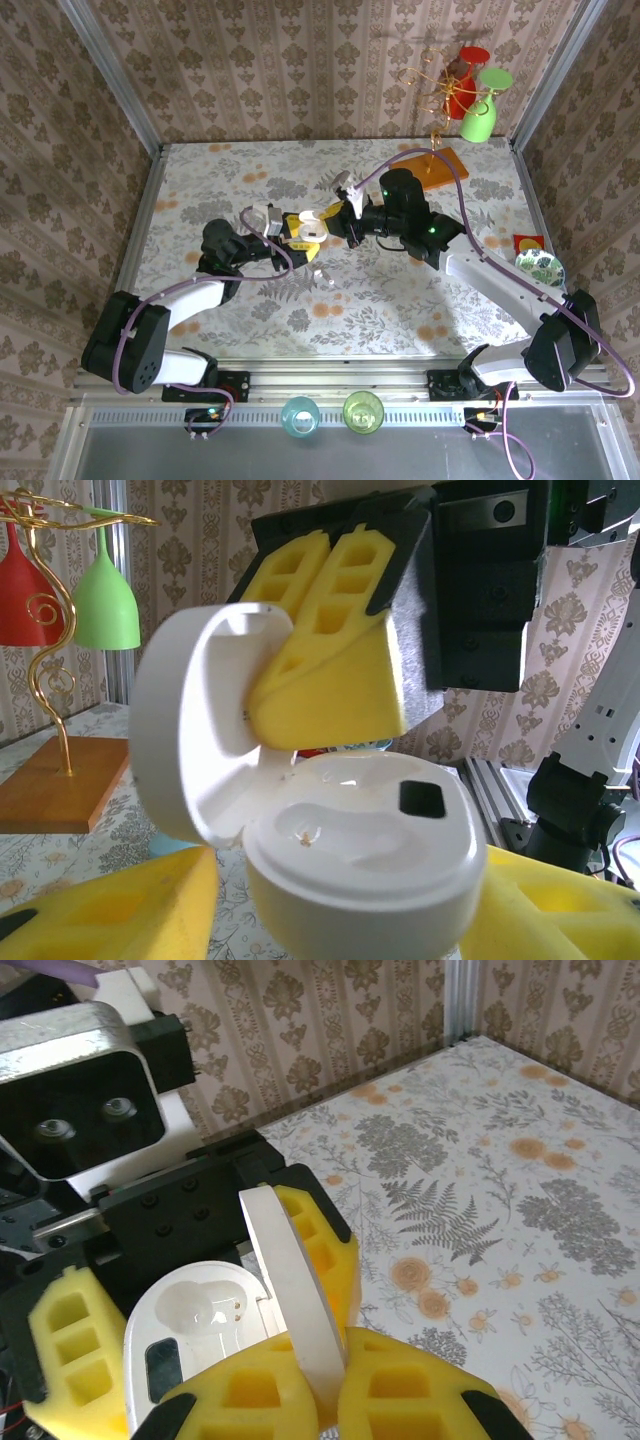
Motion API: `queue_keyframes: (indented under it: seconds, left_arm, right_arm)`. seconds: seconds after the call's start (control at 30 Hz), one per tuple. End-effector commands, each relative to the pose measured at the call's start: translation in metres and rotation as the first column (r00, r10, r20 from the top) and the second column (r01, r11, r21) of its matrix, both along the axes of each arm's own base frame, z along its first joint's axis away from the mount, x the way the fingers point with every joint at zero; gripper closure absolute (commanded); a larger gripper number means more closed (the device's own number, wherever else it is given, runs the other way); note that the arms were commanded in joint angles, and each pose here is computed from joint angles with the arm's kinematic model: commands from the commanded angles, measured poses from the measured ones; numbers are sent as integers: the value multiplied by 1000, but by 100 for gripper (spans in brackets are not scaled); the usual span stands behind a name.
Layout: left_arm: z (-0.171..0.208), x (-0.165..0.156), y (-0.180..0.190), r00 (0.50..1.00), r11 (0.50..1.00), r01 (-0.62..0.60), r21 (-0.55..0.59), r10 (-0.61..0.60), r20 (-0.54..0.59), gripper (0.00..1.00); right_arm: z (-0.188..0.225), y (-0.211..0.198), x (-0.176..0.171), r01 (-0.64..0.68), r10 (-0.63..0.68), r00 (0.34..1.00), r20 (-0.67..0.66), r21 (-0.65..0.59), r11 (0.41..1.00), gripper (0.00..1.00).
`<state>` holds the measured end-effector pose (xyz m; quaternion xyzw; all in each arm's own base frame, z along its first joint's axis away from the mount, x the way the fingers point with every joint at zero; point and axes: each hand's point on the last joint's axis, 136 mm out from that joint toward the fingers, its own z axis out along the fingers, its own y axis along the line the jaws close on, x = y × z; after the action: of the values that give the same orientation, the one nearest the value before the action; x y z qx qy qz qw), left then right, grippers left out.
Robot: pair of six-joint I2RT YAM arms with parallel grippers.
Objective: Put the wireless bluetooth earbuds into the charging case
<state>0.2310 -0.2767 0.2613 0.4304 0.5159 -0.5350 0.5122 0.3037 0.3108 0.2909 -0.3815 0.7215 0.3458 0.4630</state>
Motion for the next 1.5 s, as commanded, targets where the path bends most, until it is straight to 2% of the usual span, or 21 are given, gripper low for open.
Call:
queue_keyframes:
  seconds: [0.0, 0.17, 0.67, 0.8, 1.03, 1.13, 1.3, 1.47]
  left_arm:
    - [17, 0, -1, 999, 999, 18, -32, -17, 43, 38]
    - [23, 2, -2, 999, 998, 20, -55, -18, 36, 40]
    - [22, 2, -3, 999, 997, 39, -63, -37, 37, 66]
    - [18, 1, -3, 998, 998, 36, -57, -33, 51, 69]
    - [11, 7, 3, 997, 999, -6, -50, 9, 71, 69]
    - [8, 14, 9, 996, 998, -43, -49, 47, 73, 70]
    - [6, 21, 18, 992, 995, -88, -48, 92, 86, 70]
    - [10, 22, 22, 989, 993, -104, -56, 109, 103, 72]
  right_arm:
    - [5, -2, 4, 28, -28, 998, 47, -2, 1000, 100]
    - [2, 0, 3, 16, -16, 999, 38, -6, 1000, 100]
    - [-1, 0, 2, 8, -8, 1000, 29, -7, 1000, 98]
    - [5, -1, 1, 16, -16, 999, 29, 7, 1000, 84]
    - [25, -10, -7, 42, -43, 999, 11, 86, 995, 47]
    - [30, -20, -15, 62, -61, 998, -8, 123, 990, 35]
    - [21, -46, -21, 161, -146, 985, -95, 173, 972, 30]
    - [-28, -70, -6, 326, -282, 925, -255, 147, 934, 30]
